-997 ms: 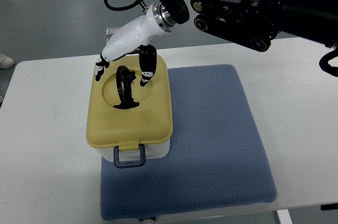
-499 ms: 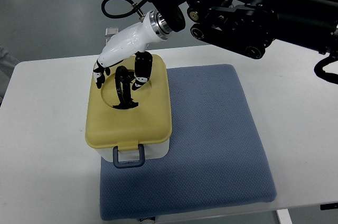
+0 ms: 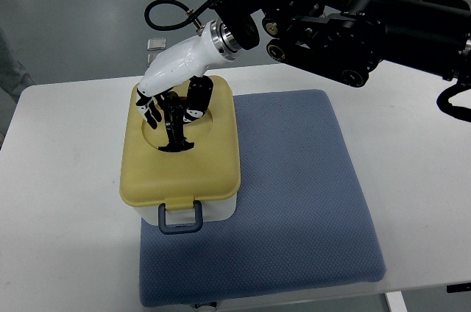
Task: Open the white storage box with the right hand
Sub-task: 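Close the right hand's fingers around the black lid handle, then lift the yellow lid off the box and carry it onto the mat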
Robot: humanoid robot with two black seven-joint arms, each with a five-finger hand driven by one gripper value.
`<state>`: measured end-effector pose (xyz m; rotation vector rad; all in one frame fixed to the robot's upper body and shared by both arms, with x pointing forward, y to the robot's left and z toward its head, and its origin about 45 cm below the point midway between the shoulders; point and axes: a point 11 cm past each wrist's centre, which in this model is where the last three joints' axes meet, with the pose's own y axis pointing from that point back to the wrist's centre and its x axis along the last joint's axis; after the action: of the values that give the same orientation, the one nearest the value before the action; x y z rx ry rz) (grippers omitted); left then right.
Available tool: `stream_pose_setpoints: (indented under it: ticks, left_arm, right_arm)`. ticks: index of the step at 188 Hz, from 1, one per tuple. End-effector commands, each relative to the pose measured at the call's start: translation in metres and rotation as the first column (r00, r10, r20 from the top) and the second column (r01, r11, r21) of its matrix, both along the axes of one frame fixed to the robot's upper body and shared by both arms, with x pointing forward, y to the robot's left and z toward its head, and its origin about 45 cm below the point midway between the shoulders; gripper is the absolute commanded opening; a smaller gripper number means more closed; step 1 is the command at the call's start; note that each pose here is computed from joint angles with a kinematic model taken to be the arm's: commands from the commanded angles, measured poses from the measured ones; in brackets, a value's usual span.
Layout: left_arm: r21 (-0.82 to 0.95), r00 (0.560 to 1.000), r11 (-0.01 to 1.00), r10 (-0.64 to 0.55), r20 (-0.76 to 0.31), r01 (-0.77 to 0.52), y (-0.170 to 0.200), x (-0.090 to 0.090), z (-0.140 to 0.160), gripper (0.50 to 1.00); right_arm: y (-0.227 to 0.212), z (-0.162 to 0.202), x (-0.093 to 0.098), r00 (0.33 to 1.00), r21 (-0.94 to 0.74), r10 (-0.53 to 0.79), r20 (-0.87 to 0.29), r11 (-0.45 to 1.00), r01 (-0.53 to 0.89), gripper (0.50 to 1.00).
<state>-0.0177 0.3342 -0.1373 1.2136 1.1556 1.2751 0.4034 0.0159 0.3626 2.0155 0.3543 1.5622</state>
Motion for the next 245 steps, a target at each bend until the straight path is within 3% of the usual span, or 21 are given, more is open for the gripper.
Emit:
stream_pose_setpoints:
  ticks: [1, 29, 131, 176, 208, 245]
  left_arm:
    - [0.001, 1.0, 1.0, 0.0, 0.0, 0.0, 0.0, 0.0, 0.0, 1.0]
    - [0.001, 1.0, 1.0, 0.0, -0.001, 0.0, 0.0, 0.0, 0.0, 1.0]
    - [0.001, 1.0, 1.0, 0.0, -0.001, 0.0, 0.0, 0.0, 0.0, 1.0]
    - [-0.001, 1.0, 1.0, 0.0, -0.001, 0.0, 0.0, 0.0, 0.0, 1.0]
    - [0.001, 1.0, 1.0, 0.0, 0.0, 0.0, 0.0, 0.0, 0.0, 1.0]
    - [0.001, 1.0, 1.0, 0.0, 0.0, 0.0, 0.0, 0.0, 0.0, 1.0]
  right_arm:
    - [0.0, -0.001, 0.0, 1.0, 0.0, 0.001, -0.001, 1.0, -0.001, 0.566]
    - [0.0, 0.0, 0.0, 1.0, 0.0, 0.002, -0.003, 1.0, -0.002, 0.5]
    - [-0.01, 0.021, 0.007, 1.0, 0.054, -0.018, -0.002, 0.998, 0.018, 0.5]
    - [-0.06, 0.044, 0.036, 0.99, 0.107, -0.142, 0.018, 0.984, 0.139, 0.5]
    - [-0.119, 0.055, 0.059, 0.962, 0.143, -0.273, 0.023, 0.953, 0.268, 0.5]
    - [-0.205, 0.043, 0.078, 0.896, 0.17, -0.443, 0.006, 0.884, 0.436, 0.5]
